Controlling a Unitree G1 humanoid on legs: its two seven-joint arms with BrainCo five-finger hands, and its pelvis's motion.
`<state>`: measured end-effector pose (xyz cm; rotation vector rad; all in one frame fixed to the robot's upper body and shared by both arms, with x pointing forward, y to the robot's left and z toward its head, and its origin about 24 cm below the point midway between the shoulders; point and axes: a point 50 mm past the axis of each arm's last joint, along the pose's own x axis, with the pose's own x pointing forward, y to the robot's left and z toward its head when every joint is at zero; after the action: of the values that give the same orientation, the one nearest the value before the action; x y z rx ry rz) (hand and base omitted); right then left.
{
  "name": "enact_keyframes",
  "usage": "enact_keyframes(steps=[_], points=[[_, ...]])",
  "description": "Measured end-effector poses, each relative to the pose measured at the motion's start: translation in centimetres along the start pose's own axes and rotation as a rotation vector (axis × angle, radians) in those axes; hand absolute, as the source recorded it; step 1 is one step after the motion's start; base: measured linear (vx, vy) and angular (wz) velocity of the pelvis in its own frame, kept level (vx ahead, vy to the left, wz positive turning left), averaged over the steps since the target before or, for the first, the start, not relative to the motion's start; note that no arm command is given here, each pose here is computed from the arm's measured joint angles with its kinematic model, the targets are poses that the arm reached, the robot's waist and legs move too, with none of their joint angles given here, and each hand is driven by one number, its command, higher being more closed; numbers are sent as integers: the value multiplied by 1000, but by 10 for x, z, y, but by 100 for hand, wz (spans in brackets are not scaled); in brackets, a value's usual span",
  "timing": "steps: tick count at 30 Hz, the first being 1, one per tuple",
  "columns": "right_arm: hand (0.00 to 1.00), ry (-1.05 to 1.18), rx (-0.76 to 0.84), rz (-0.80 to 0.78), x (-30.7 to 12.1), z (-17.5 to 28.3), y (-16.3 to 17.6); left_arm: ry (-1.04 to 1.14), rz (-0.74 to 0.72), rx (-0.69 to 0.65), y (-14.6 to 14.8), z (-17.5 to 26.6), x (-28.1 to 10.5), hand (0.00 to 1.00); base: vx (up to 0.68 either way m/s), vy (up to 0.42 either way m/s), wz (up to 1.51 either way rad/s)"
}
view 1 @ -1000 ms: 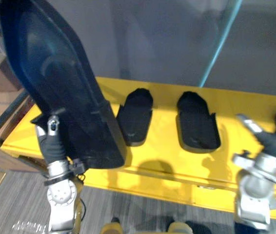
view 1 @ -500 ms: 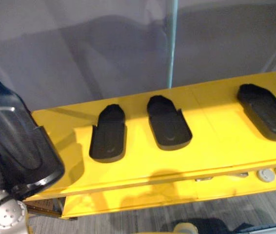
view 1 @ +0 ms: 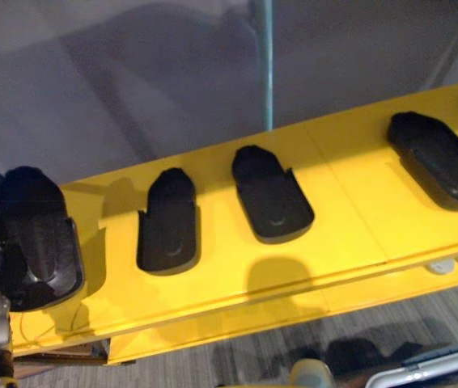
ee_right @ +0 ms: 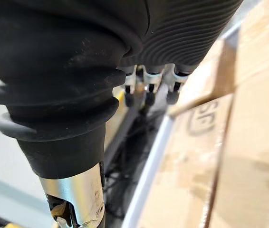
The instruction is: Walk over and take plastic housings, then place them on the shelf
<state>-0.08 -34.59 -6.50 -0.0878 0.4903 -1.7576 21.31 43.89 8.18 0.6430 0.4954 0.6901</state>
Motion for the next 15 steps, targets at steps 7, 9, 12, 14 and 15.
enact_keyframes(steps=[7,9,12,14,15], points=[[0,97,-24,76,-9,-12,19,-31,-91,182,7,35,11,100,11,20,-11],[0,104,-30,76,-9,-13,19,-15,-114,190,6,35,12,100,14,26,-6],[0,114,-42,80,-11,-15,19,31,-122,219,11,29,13,100,16,8,-3],[0,123,-48,112,-16,-18,25,46,-78,255,30,32,14,100,0,0,0],[0,127,-45,114,-17,-18,25,52,-64,268,36,32,14,100,0,0,0]])
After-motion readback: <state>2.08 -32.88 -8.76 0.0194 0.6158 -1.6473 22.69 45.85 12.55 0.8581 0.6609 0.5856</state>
